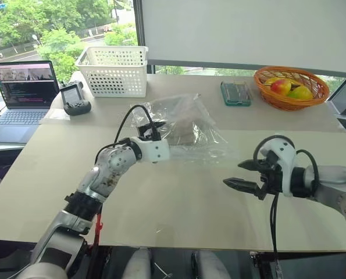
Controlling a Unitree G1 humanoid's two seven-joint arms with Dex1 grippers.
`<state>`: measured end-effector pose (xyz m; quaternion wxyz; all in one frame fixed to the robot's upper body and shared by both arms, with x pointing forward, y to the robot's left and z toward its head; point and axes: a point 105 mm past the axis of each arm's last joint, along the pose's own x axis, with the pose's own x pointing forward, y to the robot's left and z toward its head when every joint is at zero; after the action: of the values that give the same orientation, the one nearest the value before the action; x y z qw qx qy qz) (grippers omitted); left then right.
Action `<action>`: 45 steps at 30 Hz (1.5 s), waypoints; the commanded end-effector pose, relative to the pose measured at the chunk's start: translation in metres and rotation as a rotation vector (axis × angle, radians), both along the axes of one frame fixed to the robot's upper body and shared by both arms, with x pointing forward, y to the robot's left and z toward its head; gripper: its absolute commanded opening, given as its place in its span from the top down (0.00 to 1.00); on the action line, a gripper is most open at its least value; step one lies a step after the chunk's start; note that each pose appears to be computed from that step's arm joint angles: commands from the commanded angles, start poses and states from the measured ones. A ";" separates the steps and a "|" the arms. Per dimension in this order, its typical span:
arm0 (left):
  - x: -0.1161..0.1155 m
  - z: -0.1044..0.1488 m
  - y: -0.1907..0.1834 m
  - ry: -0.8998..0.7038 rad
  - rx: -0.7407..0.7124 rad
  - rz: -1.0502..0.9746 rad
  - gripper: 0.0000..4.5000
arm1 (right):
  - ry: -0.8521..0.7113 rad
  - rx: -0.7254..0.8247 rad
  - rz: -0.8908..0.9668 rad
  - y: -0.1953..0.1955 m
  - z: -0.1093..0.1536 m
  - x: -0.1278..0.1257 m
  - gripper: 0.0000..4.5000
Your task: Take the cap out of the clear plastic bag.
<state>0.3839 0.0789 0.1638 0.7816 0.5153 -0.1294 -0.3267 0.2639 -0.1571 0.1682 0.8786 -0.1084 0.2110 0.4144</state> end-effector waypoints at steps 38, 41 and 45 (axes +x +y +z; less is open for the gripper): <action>-0.057 0.041 -0.068 0.442 -0.110 -0.439 0.43 | -0.155 0.165 -0.196 0.004 0.056 0.028 0.00; -0.065 0.029 -0.071 0.453 -0.077 -0.446 0.20 | -0.163 0.145 -0.240 -0.008 0.058 0.032 0.00; -0.078 0.007 -0.070 0.459 0.024 -0.464 0.04 | -0.163 0.126 -0.278 -0.017 0.059 0.035 0.00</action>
<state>0.3137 0.0124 0.1691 0.7064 0.3682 -0.0377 -0.6033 0.2971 -0.1674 0.2129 0.9382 -0.0502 0.1544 0.3055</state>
